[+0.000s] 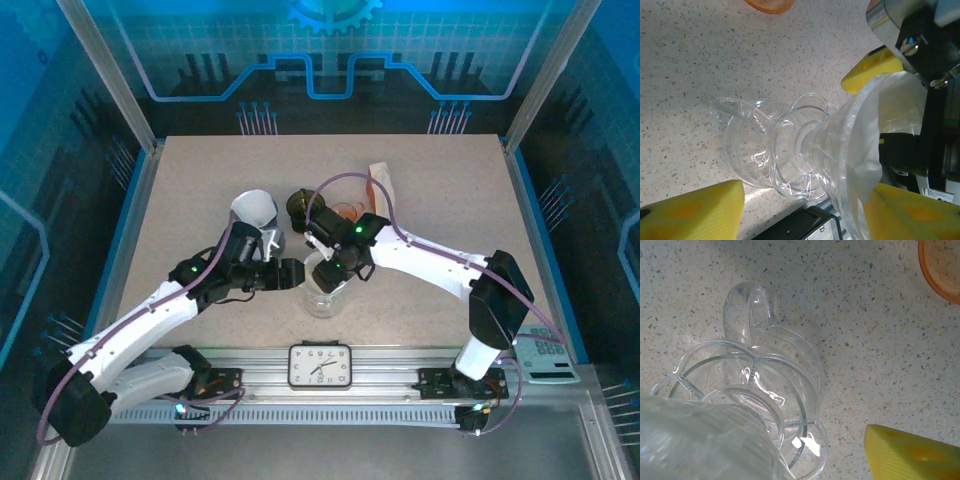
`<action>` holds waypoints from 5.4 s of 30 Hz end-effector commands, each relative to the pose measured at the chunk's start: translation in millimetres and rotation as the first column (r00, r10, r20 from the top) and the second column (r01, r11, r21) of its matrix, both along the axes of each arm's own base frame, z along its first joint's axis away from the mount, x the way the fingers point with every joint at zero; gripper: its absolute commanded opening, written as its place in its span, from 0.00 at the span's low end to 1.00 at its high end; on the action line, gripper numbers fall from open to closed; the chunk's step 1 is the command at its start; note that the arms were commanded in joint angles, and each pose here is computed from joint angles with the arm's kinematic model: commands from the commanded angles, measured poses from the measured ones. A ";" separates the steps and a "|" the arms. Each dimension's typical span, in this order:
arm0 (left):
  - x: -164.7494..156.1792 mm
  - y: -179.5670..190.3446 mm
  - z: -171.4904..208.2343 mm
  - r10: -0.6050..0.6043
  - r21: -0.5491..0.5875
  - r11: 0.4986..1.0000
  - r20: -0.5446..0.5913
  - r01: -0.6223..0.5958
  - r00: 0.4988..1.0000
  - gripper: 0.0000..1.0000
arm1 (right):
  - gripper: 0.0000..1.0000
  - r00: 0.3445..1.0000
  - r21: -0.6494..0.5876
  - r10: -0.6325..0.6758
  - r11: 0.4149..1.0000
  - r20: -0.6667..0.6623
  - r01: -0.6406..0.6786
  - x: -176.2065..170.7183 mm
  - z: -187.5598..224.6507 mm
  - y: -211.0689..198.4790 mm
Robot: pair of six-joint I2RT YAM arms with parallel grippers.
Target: Place the coffee filter in the dripper
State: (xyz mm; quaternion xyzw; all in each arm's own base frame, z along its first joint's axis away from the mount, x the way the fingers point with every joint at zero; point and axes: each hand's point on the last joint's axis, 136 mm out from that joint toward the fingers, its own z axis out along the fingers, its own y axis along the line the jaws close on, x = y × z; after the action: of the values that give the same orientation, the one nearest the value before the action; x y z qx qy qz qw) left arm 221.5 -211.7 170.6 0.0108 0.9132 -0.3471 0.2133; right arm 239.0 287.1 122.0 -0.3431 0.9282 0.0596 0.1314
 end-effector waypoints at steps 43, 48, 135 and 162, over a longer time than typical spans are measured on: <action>2.7 6.1 17.6 0.049 -0.028 0.998 0.018 -0.049 0.999 0.58 | 0.50 0.989 0.146 -0.106 0.985 0.101 0.090 -19.5 68.1 -27.7; 2.7 6.6 27.9 0.056 -0.051 0.997 0.045 -0.054 0.997 0.63 | 0.44 0.990 0.149 -0.104 0.985 0.093 0.090 -21.3 64.2 -26.5; 6.7 -0.8 -6.5 0.041 -0.022 0.999 -0.037 -0.042 0.998 0.30 | 0.71 0.986 0.220 -0.083 0.974 0.145 0.049 3.7 70.6 5.2; 5.3 0.7 -9.7 0.048 -0.021 0.999 -0.044 -0.049 0.998 0.29 | 0.46 0.985 0.221 -0.147 0.967 0.090 0.124 -6.3 58.1 -18.0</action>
State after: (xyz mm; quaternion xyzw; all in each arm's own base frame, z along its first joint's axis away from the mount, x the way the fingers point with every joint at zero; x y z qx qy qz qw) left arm 231.8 -216.5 174.7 -0.0115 0.9051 -0.3636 0.2200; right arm 230.5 269.3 182.5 -0.2689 0.9271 0.1343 0.2239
